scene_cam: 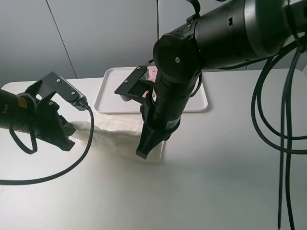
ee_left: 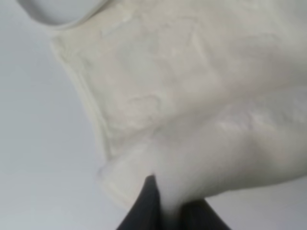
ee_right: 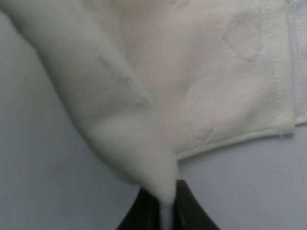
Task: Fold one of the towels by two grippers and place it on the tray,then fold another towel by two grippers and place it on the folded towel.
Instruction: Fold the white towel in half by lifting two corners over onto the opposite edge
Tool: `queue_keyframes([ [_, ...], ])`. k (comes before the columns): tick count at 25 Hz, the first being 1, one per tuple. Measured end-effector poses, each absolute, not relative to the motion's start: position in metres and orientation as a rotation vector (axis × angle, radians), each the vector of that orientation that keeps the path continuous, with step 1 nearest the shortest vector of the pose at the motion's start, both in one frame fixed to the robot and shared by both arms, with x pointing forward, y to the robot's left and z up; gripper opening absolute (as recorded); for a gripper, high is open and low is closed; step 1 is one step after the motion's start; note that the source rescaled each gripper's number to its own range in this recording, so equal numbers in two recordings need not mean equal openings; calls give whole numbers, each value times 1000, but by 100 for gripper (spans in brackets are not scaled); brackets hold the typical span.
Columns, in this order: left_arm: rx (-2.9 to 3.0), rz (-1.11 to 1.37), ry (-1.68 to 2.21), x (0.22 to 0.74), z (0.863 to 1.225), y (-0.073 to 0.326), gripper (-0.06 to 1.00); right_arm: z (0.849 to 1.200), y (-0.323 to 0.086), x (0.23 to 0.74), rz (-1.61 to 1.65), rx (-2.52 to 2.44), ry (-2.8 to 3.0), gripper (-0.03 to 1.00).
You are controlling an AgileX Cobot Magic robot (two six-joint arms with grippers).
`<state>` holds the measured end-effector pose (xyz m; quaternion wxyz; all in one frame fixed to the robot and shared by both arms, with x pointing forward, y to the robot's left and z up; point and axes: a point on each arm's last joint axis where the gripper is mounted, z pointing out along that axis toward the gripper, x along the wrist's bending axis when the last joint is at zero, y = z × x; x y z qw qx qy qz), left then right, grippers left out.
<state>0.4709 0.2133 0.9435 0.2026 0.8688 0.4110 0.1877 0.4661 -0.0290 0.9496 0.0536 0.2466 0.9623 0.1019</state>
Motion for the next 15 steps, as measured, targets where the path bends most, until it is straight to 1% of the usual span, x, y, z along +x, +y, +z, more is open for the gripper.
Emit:
queue_keyframes([
  [5,2421,500,1229,482,938,220,1,943,-27,476,377,808,2875,0],
  [11,2397,516,1239,504,936,214,1,925,-30,491,390,894,2828,0],
  [15,2388,515,1255,518,929,211,1,917,-36,502,443,971,2778,0],
])
